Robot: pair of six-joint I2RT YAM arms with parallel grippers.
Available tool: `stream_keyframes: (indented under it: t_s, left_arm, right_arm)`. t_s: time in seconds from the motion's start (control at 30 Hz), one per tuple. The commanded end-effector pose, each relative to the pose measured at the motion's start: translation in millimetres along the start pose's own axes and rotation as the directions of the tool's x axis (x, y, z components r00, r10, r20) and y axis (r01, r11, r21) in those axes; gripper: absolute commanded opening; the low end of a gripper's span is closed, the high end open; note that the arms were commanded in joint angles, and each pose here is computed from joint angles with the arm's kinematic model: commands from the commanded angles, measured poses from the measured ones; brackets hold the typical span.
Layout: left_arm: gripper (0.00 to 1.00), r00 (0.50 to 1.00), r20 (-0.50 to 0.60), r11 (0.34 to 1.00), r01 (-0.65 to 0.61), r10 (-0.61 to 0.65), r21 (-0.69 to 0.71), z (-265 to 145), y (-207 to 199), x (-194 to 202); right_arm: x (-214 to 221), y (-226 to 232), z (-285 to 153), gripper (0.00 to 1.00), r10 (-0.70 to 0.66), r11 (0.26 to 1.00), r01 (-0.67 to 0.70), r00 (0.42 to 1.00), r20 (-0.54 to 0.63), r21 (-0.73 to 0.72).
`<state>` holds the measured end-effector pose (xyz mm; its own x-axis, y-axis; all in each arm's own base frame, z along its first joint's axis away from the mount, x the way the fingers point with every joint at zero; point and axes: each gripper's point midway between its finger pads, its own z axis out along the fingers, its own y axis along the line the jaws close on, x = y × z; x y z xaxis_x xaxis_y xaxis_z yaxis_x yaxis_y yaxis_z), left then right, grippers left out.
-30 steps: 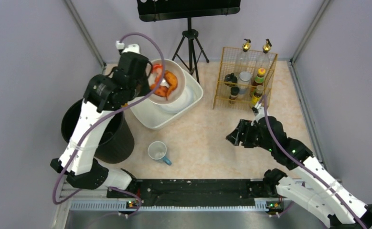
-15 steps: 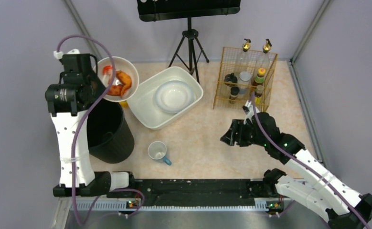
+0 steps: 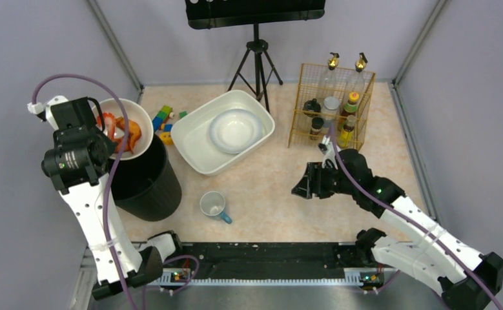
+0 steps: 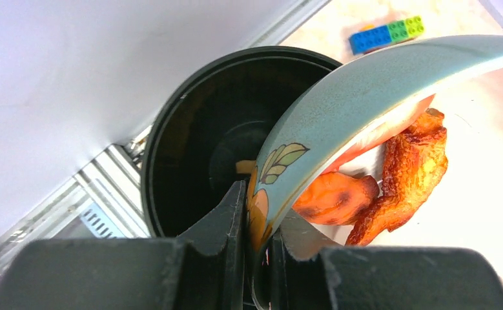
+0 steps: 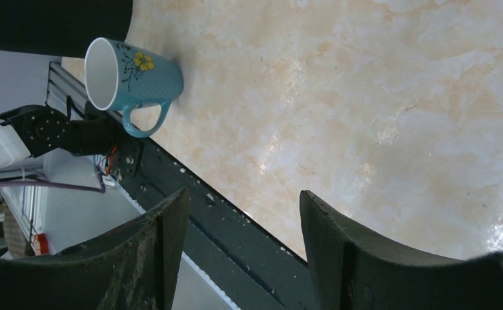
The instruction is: Clear the kitchen counter
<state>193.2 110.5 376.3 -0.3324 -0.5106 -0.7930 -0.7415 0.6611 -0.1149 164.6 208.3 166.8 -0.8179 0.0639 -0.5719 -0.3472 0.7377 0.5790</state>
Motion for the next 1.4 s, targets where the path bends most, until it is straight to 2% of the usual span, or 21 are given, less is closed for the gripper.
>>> stream_keyframes:
  t_s: [0.0, 0.3, 0.67, 0.83, 1.03, 1.13, 1.2, 1.27, 1.3, 1.37]
  left_arm:
    - [0.00, 0.969, 0.233, 0.996, 0.089, -0.080, -0.026, -20.5, 14.0, -43.9]
    - [0.00, 0.959, 0.284, 0.962, 0.098, -0.023, -0.253, -19.8, 59.8, -35.6]
    - [0.00, 0.943, 0.329, 0.896, 0.099, 0.056, -0.433, -22.8, 89.8, -35.7]
    - [0.00, 0.930, 0.316, 0.829, 0.021, 0.190, -0.559, -19.3, 87.4, -39.6]
    - [0.00, 0.897, 0.321, 0.776, -0.036, 0.302, -0.630, -18.2, 72.3, -49.5]
    - [0.00, 0.854, 0.319, 0.697, -0.068, 0.411, -0.714, -25.4, 62.8, -55.5]
    - [0.00, 0.829, 0.304, 0.600, -0.047, 0.470, -0.798, -36.5, 63.2, -58.4]
    - [0.00, 0.834, 0.292, 0.580, -0.041, 0.468, -0.814, -36.3, 58.1, -56.9]
    - [0.00, 0.841, 0.313, 0.594, -0.013, 0.442, -0.804, -35.7, 55.5, -57.3]
    - [0.00, 0.843, 0.296, 0.583, -0.025, 0.449, -0.812, -38.1, 55.9, -55.9]
  right_arm:
    - [-6.4, 10.4, 2.2, 0.63, -0.030, 0.997, 0.031, 0.999, 0.021, -0.065]
    - [-5.5, 20.0, 1.8, 0.63, -0.039, 0.992, 0.041, 0.999, 0.019, -0.123]
    - [8.9, 20.1, 2.9, 0.63, -0.031, 0.985, 0.031, 1.000, 0.001, -0.170]
    - [15.6, 20.3, 3.6, 0.63, -0.028, 0.980, 0.027, 1.000, 0.000, -0.199]
    - [16.6, 21.1, 1.1, 0.63, -0.019, 0.975, 0.027, 0.999, 0.037, -0.222]
    - [20.0, 21.7, 1.3, 0.63, -0.006, 0.970, 0.015, 0.999, 0.039, -0.241]
    - [21.2, 21.8, 0.8, 0.63, -0.001, 0.969, 0.011, 0.999, 0.041, -0.247]
    - [21.9, 22.0, -0.4, 0.63, -0.001, 0.968, 0.012, 0.999, 0.045, -0.251]
    - [21.4, 22.3, -1.2, 0.63, -0.002, 0.967, 0.015, 0.999, 0.050, -0.253]
    - [22.1, 21.8, -2.4, 0.63, -0.005, 0.968, 0.018, 0.999, 0.051, -0.251]
